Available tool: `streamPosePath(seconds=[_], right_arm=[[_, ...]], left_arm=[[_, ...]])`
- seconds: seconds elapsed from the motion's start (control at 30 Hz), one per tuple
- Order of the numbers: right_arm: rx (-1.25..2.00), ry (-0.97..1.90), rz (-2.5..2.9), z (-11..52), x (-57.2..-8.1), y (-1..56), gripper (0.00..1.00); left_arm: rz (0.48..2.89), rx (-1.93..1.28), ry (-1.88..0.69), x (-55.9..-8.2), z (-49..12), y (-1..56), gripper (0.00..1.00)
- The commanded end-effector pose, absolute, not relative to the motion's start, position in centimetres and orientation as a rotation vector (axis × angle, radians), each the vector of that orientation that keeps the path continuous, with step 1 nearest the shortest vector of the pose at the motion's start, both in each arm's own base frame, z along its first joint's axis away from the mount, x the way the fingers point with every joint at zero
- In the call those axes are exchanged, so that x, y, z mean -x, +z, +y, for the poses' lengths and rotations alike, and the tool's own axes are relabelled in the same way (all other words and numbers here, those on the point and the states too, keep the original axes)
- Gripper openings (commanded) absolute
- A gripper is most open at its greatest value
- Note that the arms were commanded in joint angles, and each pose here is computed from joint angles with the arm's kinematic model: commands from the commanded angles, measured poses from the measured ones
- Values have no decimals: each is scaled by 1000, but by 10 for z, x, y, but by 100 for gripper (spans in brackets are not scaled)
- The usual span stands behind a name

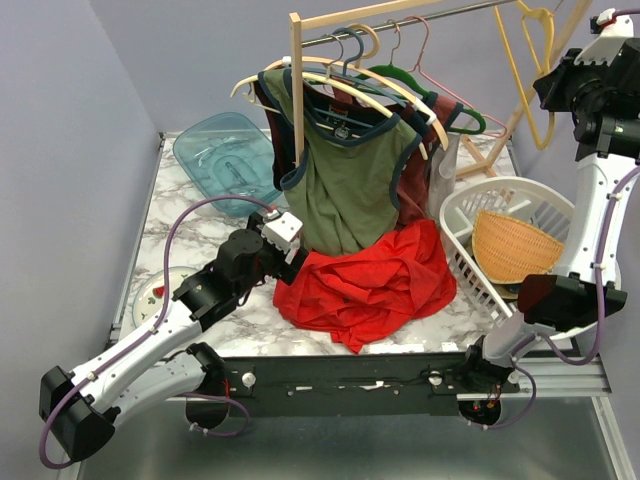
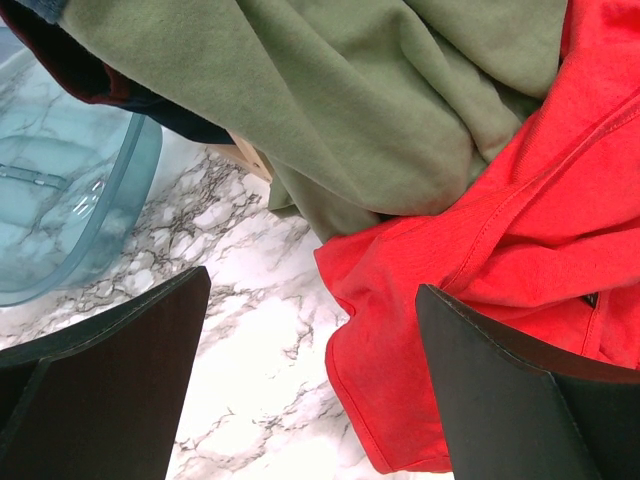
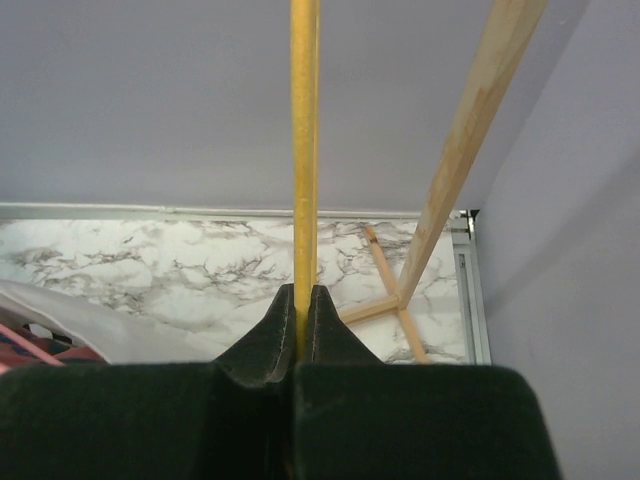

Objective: Place the tank top on the hanger

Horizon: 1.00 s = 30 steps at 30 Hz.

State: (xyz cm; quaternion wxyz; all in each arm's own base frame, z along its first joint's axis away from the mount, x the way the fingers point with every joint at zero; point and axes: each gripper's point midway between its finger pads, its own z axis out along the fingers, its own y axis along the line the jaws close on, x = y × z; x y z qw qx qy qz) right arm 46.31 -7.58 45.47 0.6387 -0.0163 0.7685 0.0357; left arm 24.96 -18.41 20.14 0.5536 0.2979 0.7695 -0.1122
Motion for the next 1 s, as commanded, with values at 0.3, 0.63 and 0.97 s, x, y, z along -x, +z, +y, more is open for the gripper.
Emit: streamPosePath(seconds=[0.3, 0.63, 0.97], right_arm=[[257, -66, 1642, -46, -352, 474, 0], [554, -148, 1553, 12, -211, 484, 1], [1112, 139, 1321, 112, -109, 461, 0]], left_arm=[[1782, -713, -334, -245, -192, 212, 99], [1785, -648, -490, -230, -202, 239, 99], [2100, -376, -713, -191, -200, 218, 93]])
